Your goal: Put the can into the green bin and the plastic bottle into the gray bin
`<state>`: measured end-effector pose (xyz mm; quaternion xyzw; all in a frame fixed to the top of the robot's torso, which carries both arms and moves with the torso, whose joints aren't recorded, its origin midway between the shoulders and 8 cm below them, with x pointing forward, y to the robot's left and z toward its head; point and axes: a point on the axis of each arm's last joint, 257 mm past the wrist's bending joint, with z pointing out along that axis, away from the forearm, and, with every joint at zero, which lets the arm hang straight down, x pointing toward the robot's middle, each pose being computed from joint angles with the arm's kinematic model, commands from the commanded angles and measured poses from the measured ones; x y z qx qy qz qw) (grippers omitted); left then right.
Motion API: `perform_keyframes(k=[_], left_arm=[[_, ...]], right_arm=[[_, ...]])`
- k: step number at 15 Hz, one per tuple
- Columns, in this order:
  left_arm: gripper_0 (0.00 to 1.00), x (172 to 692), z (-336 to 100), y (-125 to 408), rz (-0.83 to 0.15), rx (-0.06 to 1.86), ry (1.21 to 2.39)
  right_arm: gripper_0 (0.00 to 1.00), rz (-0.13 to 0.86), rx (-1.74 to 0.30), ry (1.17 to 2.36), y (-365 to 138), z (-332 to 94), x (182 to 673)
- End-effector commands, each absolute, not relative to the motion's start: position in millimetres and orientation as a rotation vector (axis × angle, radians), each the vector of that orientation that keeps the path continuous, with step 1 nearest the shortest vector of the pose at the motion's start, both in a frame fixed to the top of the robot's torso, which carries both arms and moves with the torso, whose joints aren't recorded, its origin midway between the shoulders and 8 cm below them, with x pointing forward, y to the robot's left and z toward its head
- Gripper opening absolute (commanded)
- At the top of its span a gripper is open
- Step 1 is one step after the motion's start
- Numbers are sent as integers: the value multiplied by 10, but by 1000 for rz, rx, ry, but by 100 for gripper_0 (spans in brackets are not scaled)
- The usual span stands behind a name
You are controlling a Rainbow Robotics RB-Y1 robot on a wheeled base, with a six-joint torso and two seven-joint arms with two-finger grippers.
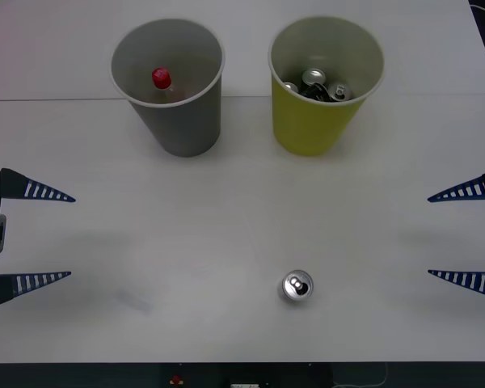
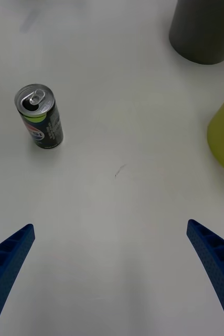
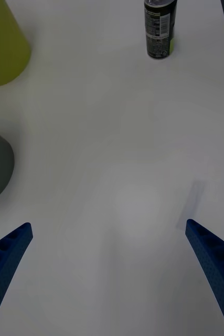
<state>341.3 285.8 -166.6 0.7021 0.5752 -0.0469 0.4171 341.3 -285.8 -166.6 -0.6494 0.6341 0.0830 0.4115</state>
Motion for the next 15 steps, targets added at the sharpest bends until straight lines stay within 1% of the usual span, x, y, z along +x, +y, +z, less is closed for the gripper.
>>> perform_keyframes(k=[1, 2, 4, 7, 11, 15], left_arm=[[100, 3413, -1666, 2858, -118, 1762, 1444], [100, 3413, -1666, 2858, -118, 1762, 1444], [100, 3413, -1666, 2858, -118, 1762, 1444], [100, 3413, -1666, 2858, -118, 1762, 1444], [100, 3413, -1666, 2858, -118, 1762, 1444], [100, 3413, -1666, 2858, -118, 1762, 1444]], right_arm=[[100, 209, -1634, 1596, -2858, -1666, 3413], [100, 216, -1622, 1569, -2801, -1587, 3431], [100, 241, -1594, 1554, -2739, -1500, 3422], [100, 264, -1578, 1573, -2757, -1555, 3382], [100, 384, -1566, 1600, -2818, -1739, 3177], [100, 424, -1629, 1508, -2934, -1914, 3003]])
